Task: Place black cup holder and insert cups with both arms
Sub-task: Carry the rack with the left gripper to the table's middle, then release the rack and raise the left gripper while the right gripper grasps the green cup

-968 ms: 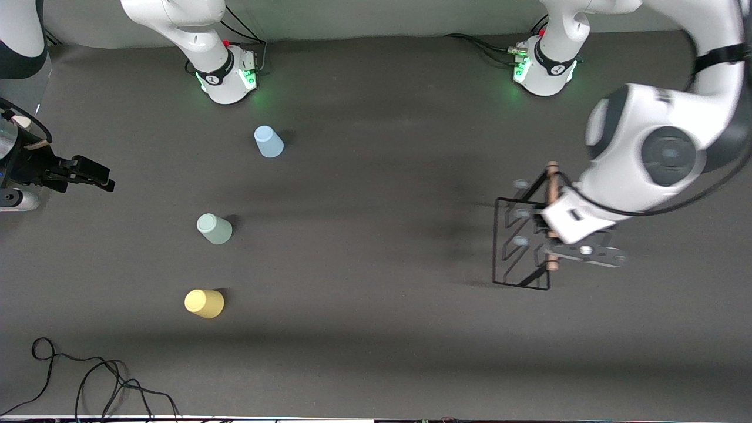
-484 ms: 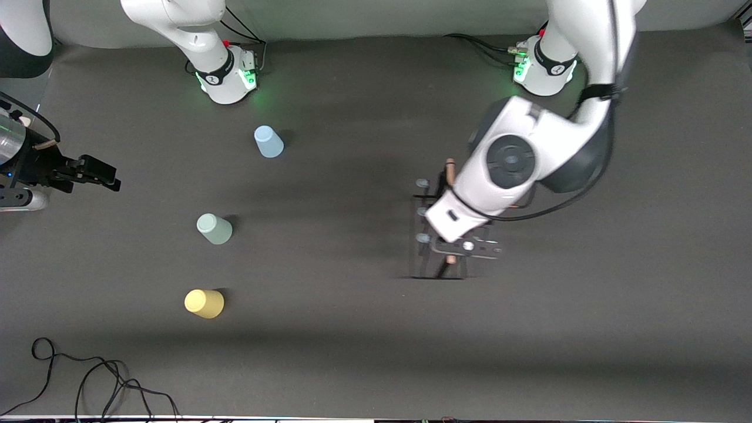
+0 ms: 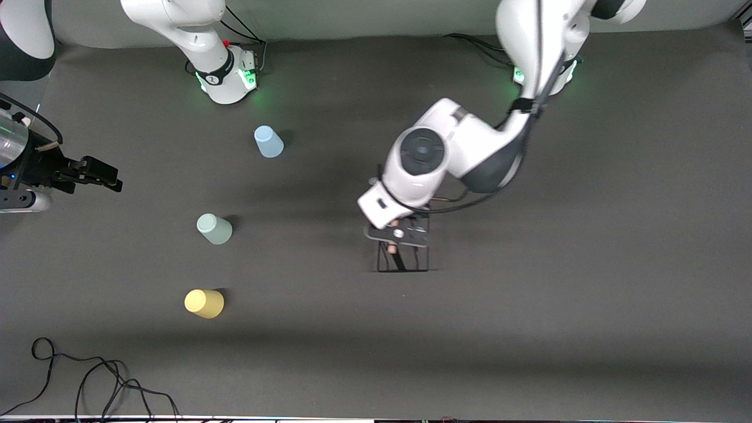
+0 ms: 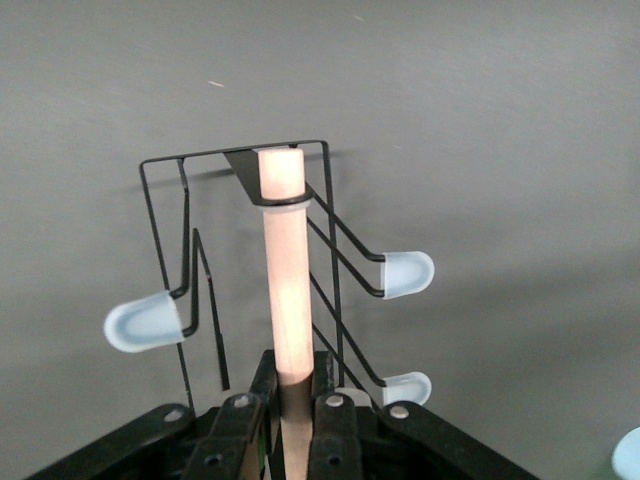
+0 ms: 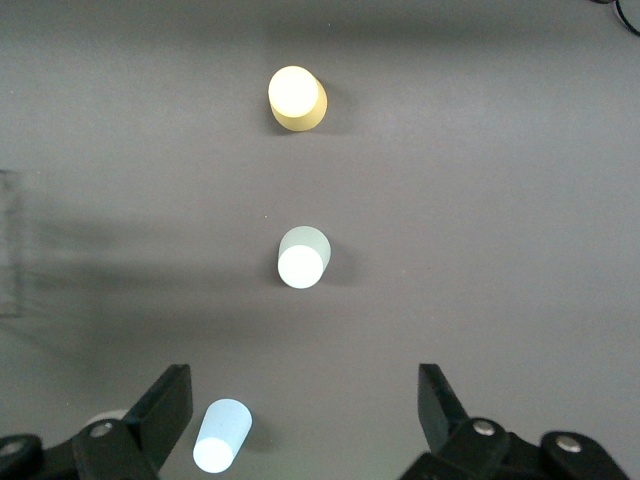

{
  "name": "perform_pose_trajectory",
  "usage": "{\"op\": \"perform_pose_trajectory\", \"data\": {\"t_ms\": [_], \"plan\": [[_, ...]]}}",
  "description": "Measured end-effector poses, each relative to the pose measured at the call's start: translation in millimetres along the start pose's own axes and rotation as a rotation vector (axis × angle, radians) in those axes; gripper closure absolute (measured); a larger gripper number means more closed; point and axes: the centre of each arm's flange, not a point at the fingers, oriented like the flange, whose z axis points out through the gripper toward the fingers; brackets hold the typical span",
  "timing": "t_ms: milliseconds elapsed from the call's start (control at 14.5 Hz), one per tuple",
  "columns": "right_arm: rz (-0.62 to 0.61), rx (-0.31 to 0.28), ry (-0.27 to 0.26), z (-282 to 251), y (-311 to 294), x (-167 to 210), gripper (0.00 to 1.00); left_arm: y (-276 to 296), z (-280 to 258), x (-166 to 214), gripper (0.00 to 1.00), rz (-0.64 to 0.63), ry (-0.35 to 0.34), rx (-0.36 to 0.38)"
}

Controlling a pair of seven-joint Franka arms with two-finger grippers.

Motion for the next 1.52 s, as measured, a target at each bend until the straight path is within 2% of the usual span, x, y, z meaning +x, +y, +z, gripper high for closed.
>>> {"op": "perform_pose_trajectory", "data": {"t_ms": [277, 761, 830, 968, 1314, 1383, 1521], "plan": [[-0.001, 0.000, -0.010, 5, -1, 2, 0.00, 46, 30, -21, 0.84, 0.010, -0.004, -0.004], [-0.002, 0.000, -0.010, 6, -1, 3, 0.00, 40, 37, -9, 0.83, -0.008, 0.028, -0.023], [-0.002, 0.000, -0.010, 6, -1, 3, 0.00, 39, 40, -7, 0.78, -0.009, 0.033, -0.027], [-0.002, 0.000, -0.010, 6, -1, 3, 0.00, 40, 43, -6, 0.59, -0.009, 0.041, -0.032], [-0.021, -0.001, -0.014, 8, -12, 2, 0.00, 36, 20, -3, 0.07, -0.014, 0.023, -0.018], [-0.034, -0.002, -0.010, 11, -19, 0, 0.00, 27, 5, 0, 0.00, -0.022, 0.008, -0.005], [-0.054, -0.003, 0.006, 20, -31, -10, 0.00, -4, -43, 7, 0.00, 0.000, -0.024, 0.021]]}}
